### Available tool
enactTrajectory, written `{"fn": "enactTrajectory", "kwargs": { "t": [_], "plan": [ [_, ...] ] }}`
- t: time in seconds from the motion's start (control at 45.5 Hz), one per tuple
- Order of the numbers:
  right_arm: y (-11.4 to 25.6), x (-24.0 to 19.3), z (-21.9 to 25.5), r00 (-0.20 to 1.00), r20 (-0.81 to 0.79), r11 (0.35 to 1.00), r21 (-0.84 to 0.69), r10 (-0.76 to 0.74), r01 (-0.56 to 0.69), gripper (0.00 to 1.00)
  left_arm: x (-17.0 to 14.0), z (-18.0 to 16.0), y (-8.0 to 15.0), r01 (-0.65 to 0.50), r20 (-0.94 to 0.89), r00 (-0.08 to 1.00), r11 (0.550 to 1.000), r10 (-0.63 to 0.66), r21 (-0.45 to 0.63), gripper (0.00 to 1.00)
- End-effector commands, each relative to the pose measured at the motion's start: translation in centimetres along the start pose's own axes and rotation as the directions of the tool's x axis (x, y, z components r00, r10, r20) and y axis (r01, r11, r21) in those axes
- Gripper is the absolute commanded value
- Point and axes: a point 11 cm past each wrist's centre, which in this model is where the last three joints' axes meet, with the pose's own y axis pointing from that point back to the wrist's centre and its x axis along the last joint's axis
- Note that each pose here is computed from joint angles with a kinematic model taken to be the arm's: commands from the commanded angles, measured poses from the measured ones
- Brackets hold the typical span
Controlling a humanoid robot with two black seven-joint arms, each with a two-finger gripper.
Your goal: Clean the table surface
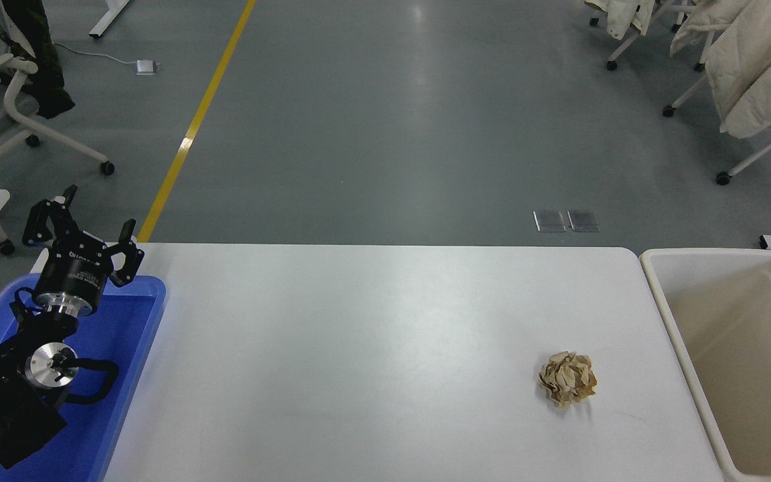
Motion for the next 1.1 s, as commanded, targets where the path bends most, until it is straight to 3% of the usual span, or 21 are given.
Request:
{"fn": "enactTrajectory", "kwargs": {
  "t": [0.0, 0.132, 0.352, 0.462, 0.747, 1.077],
  "plan": [
    [-0.1, -6.5, -3.9, 0.950, 0.260, 0.979, 0.148, -0.172, 0.137, 1.00, 0.0, 0.0, 0.0, 0.000, 0.000, 1.000, 1.000, 0.000, 0.000, 1.00],
    [-0.4, -10.4, -4.7, 0.902, 0.359, 0.965, 0.191, -0.239, 0.180, 1.00, 0.0, 0.0, 0.0, 0.000, 0.000, 1.000, 1.000, 0.000, 0.000, 1.00],
    [-0.2, -13.8, -8.0, 0.846, 0.434, 0.913, 0.384, -0.310, 0.138, 1.00, 0.0, 0.0, 0.0, 0.000, 0.000, 1.000, 1.000, 0.000, 0.000, 1.00],
    [-0.4, -14.9, -8.7, 0.823, 0.471, 0.899, 0.425, -0.317, 0.104, 1.00, 0.0, 0.0, -0.1, 0.001, 0.000, 1.000, 1.000, -0.001, -0.001, 1.00],
    [0.6, -23.1, -10.0, 0.742, 0.525, 0.862, 0.488, -0.416, 0.137, 1.00, -0.1, 0.0, -0.1, 0.002, -0.001, 1.000, 1.000, -0.002, -0.001, 1.00],
    [0.9, -24.4, -10.4, 0.730, 0.532, 0.857, 0.494, -0.429, 0.143, 1.00, -0.1, 0.0, -0.1, 0.004, -0.002, 1.000, 1.000, -0.004, -0.001, 1.00]
  ]
}}
